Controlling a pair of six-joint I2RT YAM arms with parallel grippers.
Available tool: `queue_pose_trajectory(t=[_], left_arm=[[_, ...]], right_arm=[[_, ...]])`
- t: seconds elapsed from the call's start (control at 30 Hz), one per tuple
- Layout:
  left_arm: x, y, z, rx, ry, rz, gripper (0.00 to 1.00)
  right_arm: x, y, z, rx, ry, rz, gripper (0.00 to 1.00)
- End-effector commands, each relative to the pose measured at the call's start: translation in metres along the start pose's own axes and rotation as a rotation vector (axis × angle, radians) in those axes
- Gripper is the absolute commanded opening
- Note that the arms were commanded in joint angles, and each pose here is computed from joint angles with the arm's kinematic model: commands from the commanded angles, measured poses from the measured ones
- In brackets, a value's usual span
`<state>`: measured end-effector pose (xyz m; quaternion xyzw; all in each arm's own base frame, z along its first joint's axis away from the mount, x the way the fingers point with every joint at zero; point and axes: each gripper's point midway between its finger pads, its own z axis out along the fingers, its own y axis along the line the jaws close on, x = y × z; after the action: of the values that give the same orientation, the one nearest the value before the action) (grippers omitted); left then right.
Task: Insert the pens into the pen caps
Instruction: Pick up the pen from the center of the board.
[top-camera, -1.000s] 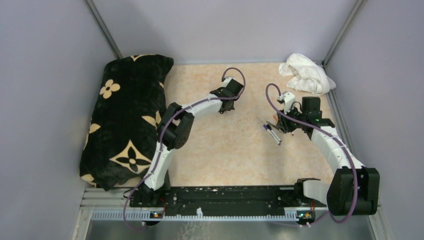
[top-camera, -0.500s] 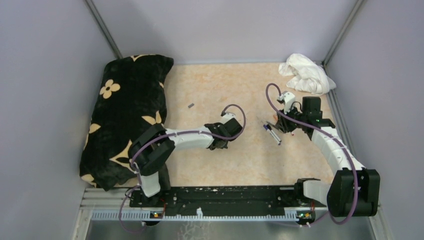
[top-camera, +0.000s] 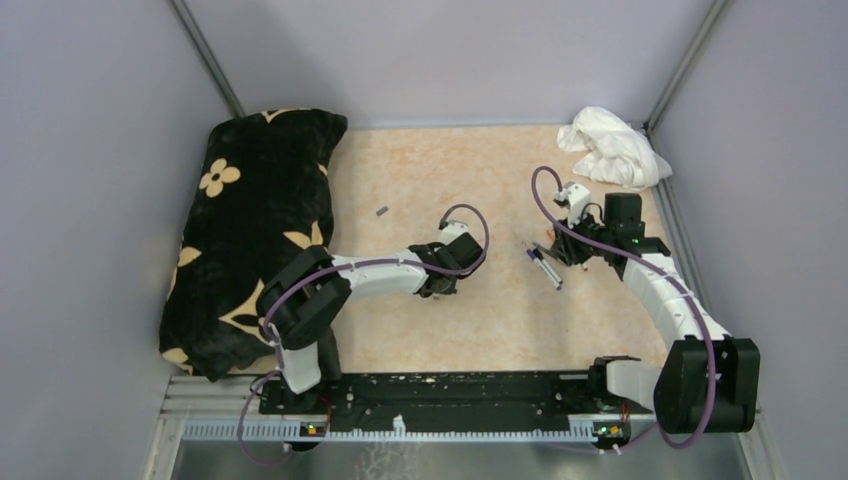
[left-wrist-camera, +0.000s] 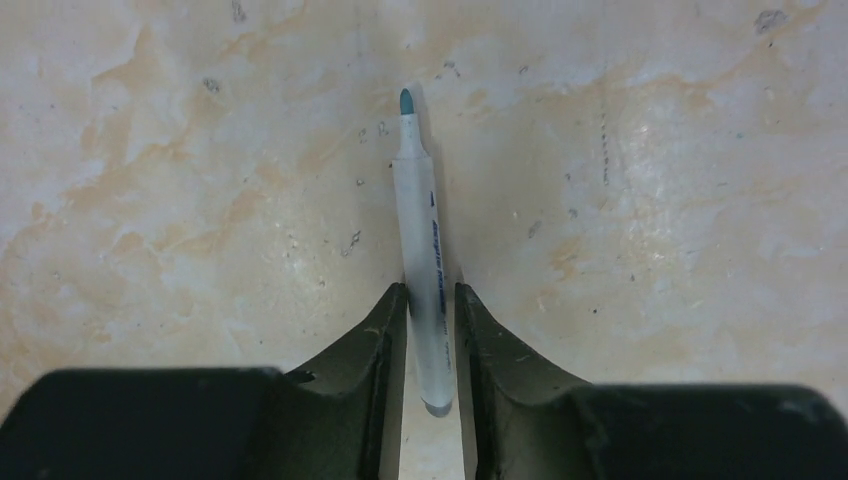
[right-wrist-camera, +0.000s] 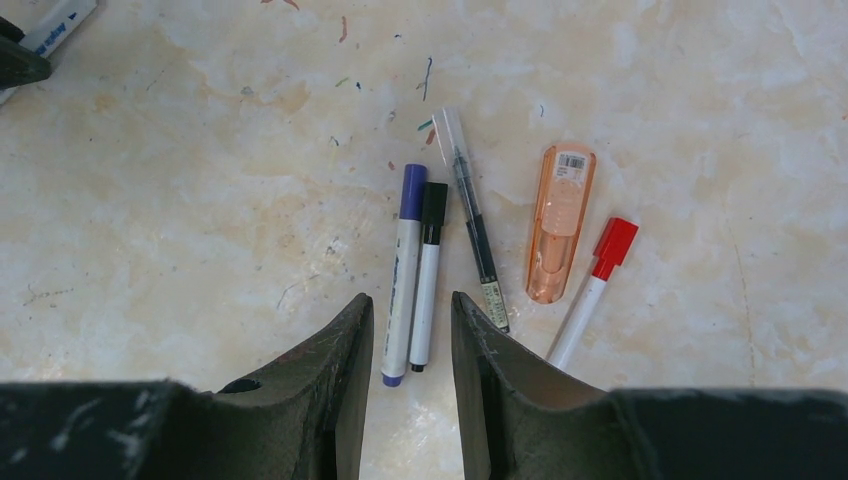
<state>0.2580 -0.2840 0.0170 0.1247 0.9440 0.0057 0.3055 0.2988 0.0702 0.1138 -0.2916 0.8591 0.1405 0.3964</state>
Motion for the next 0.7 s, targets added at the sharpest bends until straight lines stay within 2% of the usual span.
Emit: queue_pose_trajectory(t=[0.0,0.1,0.17,0.3,0.4,0.53,0.67], left_arm=[[0.073,0.02,0.023,-0.062,0.243,0.114,0.25],[0.078,0.017,0.023,-0.038,0.26,0.11,0.13],[0.08,0.016,0.021,-0.027,0.264,0.109,0.0],[0.061,0.013,0.012,-0.004,0.202,0.093,0.0],[0.02,-0.003,-0.01,0.071,0.088,0.042,0.0],[-0.04,-0.044,-0.053,0.31,-0.104,-0.059,0.0],[-0.077,-0.073,-0.099,0.557,-0.276,-0.134,0.0]], right_arm=[[-0.016,-0.004,-0.006,0.008,-0.057,-0.029,0.34],[-0.017,-0.003,-0.007,0.003,-0.059,-0.029,0.34],[-0.018,-0.001,-0.007,-0.005,-0.063,-0.031,0.34],[-0.025,0.009,-0.011,-0.05,-0.098,-0.038,0.34],[-0.034,0.025,-0.017,-0.122,-0.148,-0.057,0.34],[-0.045,0.054,-0.027,-0.258,-0.228,-0.074,0.36],[-0.06,0.087,-0.042,-0.433,-0.326,-0.035,0.43]])
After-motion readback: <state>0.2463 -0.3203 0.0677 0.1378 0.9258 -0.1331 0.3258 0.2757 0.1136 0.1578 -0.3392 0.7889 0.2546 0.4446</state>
